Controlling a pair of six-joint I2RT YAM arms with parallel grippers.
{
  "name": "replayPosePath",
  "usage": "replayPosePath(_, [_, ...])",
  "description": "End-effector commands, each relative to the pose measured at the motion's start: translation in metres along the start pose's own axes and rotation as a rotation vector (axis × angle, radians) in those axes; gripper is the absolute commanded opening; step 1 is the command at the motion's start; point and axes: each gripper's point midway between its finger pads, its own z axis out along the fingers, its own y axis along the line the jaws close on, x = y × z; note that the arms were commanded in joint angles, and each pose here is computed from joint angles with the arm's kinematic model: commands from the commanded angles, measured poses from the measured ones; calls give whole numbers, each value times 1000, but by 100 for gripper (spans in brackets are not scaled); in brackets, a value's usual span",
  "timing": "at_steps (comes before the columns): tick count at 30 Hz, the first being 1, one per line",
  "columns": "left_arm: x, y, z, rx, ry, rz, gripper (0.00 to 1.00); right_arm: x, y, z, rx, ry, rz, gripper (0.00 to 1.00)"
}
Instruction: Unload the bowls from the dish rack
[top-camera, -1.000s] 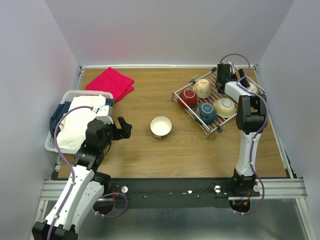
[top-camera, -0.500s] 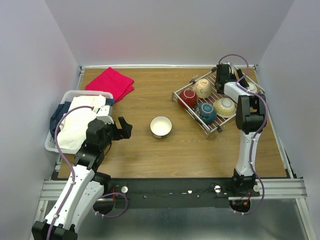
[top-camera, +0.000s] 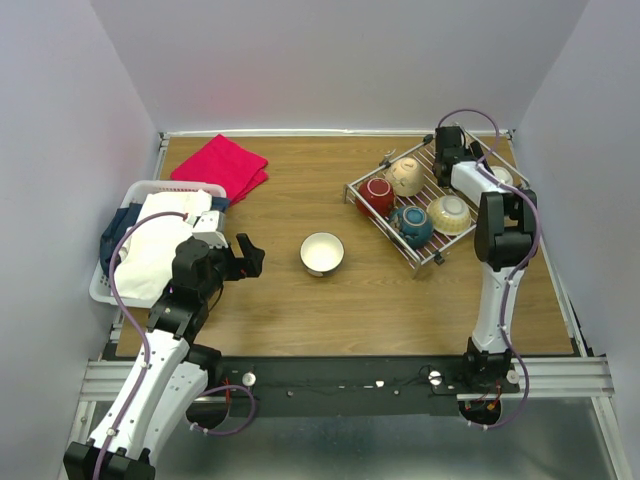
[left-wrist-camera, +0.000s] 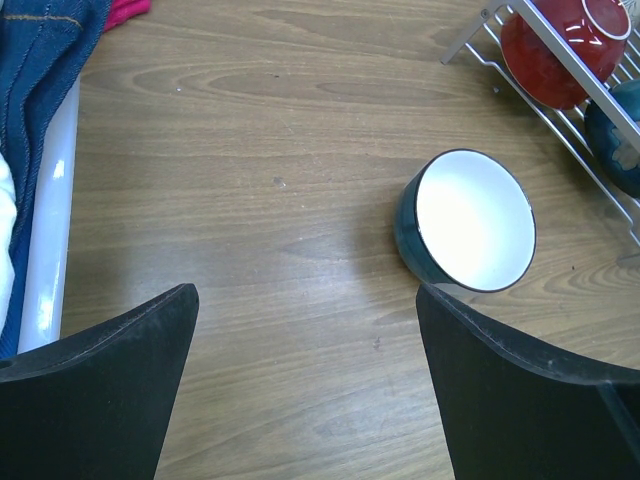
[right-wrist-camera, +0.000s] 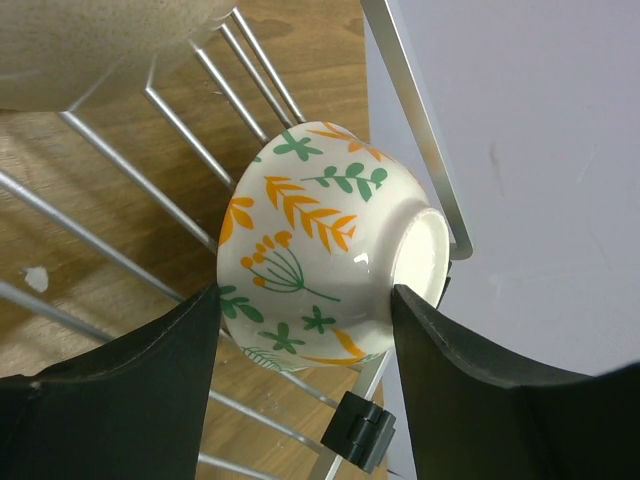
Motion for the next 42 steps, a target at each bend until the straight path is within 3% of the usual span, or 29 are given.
replayPosePath(1, [-3, 2, 1, -12, -23, 14, 99, -9, 4, -19, -88, -40, 49, 47])
replayPosePath(21, [-2, 5, 2, -26, -15, 14, 99, -79, -28, -81, -276, -223, 406, 34])
replayPosePath(30, [-1, 6, 2, -30, -8, 15, 99, -96, -25, -101, -392, -270, 501, 33])
replayPosePath(42, [-4, 3, 2, -19, -16, 6, 99, -124, -45, -175, -645, -430, 745, 33])
